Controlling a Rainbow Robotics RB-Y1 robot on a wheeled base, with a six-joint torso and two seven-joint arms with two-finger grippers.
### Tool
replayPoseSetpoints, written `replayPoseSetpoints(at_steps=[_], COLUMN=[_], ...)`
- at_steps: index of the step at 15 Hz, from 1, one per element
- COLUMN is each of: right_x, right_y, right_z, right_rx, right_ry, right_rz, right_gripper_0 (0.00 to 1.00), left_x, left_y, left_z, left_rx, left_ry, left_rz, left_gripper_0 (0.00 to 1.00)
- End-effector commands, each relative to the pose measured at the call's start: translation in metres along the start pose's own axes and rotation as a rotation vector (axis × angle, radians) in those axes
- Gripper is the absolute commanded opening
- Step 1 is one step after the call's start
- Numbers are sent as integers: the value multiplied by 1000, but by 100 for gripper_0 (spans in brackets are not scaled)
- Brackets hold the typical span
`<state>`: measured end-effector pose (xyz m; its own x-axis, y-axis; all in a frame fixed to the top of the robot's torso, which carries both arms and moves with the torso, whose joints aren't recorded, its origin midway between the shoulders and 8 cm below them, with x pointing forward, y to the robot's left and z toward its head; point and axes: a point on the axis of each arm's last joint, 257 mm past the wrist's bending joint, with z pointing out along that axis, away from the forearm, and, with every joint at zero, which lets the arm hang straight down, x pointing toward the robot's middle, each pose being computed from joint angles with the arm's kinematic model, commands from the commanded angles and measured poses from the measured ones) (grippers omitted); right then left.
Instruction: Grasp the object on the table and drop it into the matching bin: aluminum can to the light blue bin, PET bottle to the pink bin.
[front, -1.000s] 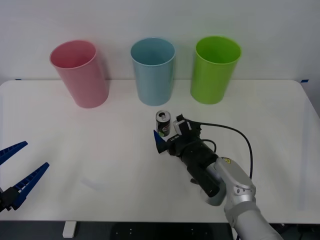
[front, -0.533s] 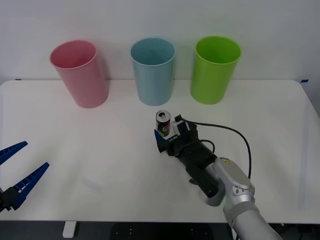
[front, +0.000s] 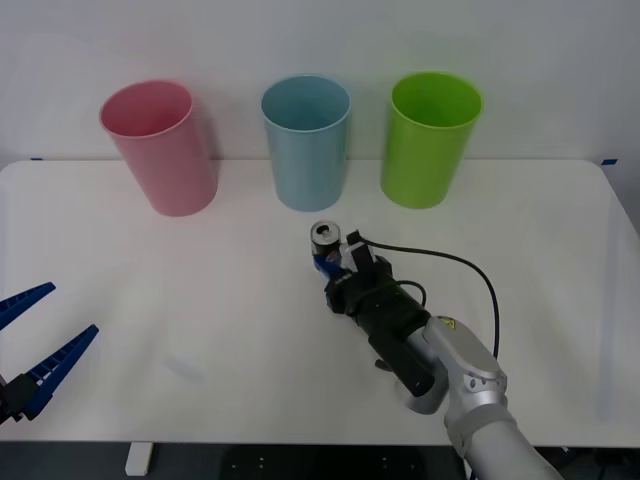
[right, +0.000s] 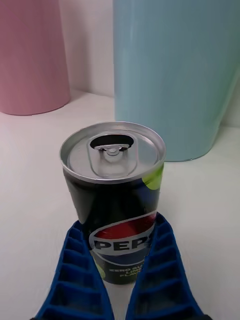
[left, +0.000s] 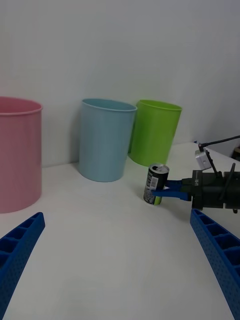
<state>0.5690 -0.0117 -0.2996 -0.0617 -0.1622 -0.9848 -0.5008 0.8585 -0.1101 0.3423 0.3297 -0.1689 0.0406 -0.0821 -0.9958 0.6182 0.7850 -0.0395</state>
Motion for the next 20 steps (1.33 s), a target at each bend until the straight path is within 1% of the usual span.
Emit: replayPoseSetpoints(at_steps=[1,4,5,6,7,10,11,14,16,17,19,20], right_x=[-2,-6,-11,-18,-21,-22,-28,-44,-57,-67,-86,-96], right_y=[6,14,20,33,36,27,21,5,-7,-13,-24,-28], right_z=[1,2,2,2,-1,-25,-36,-68,-88,-98,-117,-125], right_rx=[-10,-24,-41,-70,-91,-127,-136,-167,-168,-170,-179,-188], right_ry=[-7,-17,-31,-50,-64,-86,-102,-138,-166,-185,-214,-228], right_rz=[23,38,52,78,86,87,74,81,82,95,103,118], right_gripper_0=[0,0,0,0,0,0,0,0,0,0,0,0], left_x=[0,0,0,0,0,0,0,0,0,0,0,0], left_y=[0,0,0,0,0,0,0,0,0,0,0,0], left_z=[0,0,0,0,0,0,0,0,0,0,0,0], left_rx=[0,0,0,0,0,0,0,0,0,0,0,0], left_ry=[0,0,0,0,0,0,0,0,0,0,0,0], left_rz=[0,0,0,0,0,0,0,0,0,0,0,0], left_gripper_0=[100,100,100,100,100,100,100,100,100,100,100,100])
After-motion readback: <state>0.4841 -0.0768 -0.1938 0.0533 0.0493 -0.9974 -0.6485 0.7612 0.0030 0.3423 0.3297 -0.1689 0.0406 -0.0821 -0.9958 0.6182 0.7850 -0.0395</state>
